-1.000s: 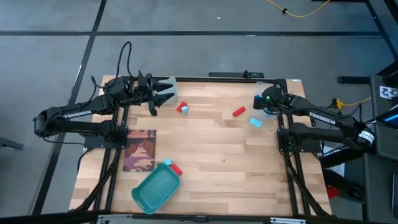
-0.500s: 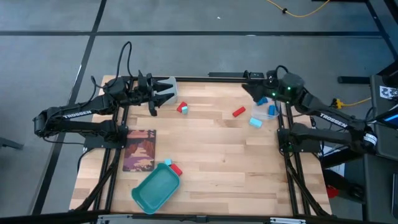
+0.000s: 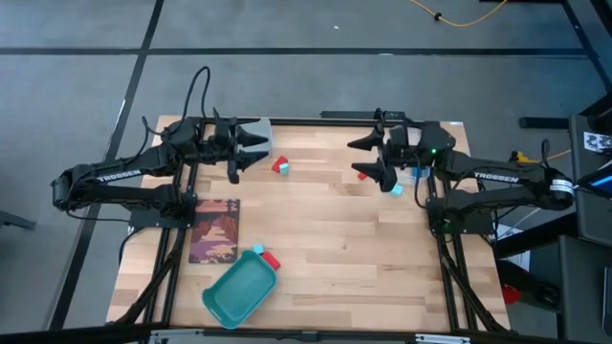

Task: Sort & place blocks by color
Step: Put the top left light blue block into the gray bin

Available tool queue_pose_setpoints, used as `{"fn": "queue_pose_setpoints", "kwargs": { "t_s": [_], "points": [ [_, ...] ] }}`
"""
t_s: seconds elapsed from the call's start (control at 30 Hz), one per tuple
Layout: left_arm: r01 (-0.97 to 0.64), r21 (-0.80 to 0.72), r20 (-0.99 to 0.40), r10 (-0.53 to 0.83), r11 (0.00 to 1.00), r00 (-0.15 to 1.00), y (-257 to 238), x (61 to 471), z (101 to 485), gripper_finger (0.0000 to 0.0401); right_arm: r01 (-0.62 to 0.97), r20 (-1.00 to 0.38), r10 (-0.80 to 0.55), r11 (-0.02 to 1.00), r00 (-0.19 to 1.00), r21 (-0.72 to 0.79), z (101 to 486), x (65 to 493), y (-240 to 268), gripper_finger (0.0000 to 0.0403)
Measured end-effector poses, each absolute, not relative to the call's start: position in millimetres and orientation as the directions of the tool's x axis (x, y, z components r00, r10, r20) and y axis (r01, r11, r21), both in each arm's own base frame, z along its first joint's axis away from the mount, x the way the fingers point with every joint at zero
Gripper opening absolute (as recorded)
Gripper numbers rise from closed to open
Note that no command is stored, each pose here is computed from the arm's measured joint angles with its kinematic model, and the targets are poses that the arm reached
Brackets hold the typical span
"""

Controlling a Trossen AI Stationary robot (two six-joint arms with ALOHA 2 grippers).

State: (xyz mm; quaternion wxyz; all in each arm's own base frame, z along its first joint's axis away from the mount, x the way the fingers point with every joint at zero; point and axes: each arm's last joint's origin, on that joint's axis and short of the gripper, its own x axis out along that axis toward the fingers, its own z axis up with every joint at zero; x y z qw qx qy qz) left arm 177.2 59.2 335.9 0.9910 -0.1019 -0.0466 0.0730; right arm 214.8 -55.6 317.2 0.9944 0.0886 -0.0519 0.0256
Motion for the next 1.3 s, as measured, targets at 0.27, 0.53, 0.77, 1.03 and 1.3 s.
{"fn": "queue_pose_setpoints", "kwargs": {
  "t_s": [0.27,0.53,0.77,1.03,1.3],
  "points": [
    [-0.159,-0.212,0.076,0.179,0.964,0.981,59.9,177.1,335.7,0.0208,-0.058,0.108,0.041,0.985,0.993,0.165,317.1,215.0,-55.5,0.0320],
    [-0.334,-0.283,-0.022,0.343,0.899,0.939,74.0,192.3,337.4,0.0208,-0.056,0.108,0.038,0.984,0.993,0.169,317.2,215.0,-55.7,0.0320],
    [-0.434,-0.284,-0.451,0.280,0.855,0.848,97.3,229.5,320.0,0.0208,-0.059,0.106,0.037,0.977,0.994,0.206,316.9,215.0,-55.7,0.0320],
    [-0.545,-0.278,-0.706,0.217,0.791,0.674,123.9,264.7,262.4,0.0208,-0.060,0.104,0.038,0.973,0.994,0.221,316.8,215.1,-55.7,0.0320],
    [-0.608,-0.225,-0.808,0.203,0.762,0.553,135.2,284.6,216.5,0.0208,-0.060,0.104,0.038,0.973,0.994,0.221,316.8,215.0,-55.7,0.0320]
  ]
}}
